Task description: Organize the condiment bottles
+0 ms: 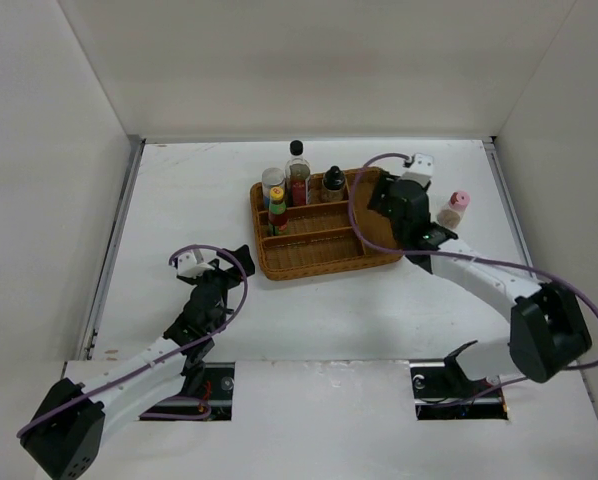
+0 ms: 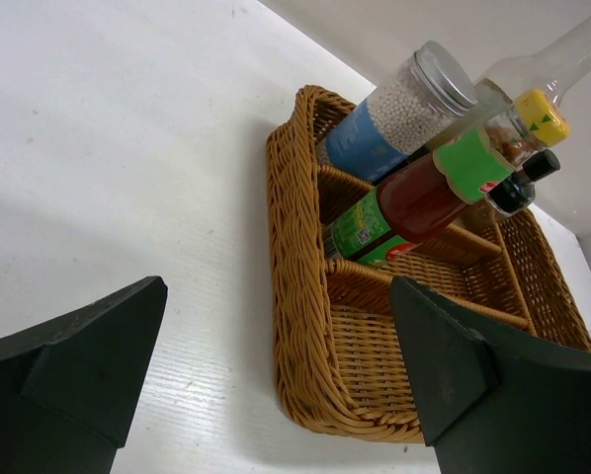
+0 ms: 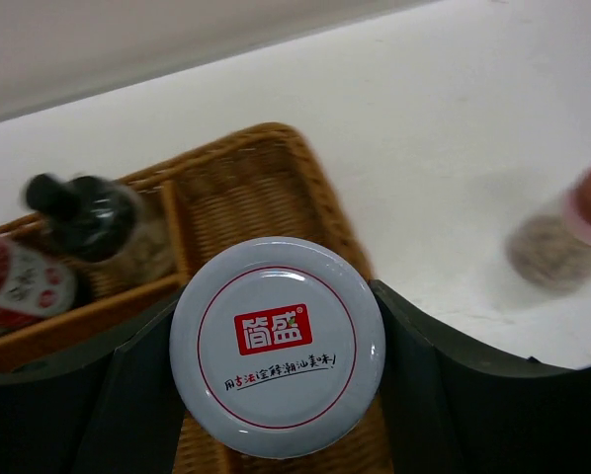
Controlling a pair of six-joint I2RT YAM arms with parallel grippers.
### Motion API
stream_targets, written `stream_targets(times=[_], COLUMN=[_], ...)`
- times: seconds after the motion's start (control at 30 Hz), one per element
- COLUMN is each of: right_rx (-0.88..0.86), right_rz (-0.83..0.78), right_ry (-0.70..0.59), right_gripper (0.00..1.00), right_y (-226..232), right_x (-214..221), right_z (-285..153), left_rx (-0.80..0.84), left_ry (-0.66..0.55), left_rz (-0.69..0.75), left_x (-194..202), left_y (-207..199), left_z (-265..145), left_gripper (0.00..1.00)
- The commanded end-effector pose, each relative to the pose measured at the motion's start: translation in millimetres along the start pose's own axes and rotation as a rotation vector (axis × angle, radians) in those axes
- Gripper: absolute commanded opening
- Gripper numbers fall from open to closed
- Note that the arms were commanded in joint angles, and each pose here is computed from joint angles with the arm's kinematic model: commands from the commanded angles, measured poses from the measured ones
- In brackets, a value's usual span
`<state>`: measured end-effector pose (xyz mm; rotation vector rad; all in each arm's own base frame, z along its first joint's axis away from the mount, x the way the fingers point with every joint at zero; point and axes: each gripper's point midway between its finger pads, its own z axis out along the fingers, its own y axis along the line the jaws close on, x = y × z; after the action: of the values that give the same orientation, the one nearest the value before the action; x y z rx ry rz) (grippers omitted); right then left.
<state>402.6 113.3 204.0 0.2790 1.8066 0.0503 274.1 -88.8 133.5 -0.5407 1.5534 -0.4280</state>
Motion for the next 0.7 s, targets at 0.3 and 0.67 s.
stream_targets(times=[0.3,0.67], right_rx=[-0.322,-0.252], right_rz=[0.045,-0.020], right_ry=[-0.005,0.089], right_gripper=[0.60,0.63], right_y=[152.4,141.7], right_x=[3.5,70.6], right_z=[17.6,39.8], left_rx=[0.005,0.004], left_ry=[0.004,0.013], left_rz=[-0.002,0.002], left_x=[5.7,7.8], left_y=[8.1,7.7], left_z=[-2.0,-1.2], left_gripper=[1.00,1.00])
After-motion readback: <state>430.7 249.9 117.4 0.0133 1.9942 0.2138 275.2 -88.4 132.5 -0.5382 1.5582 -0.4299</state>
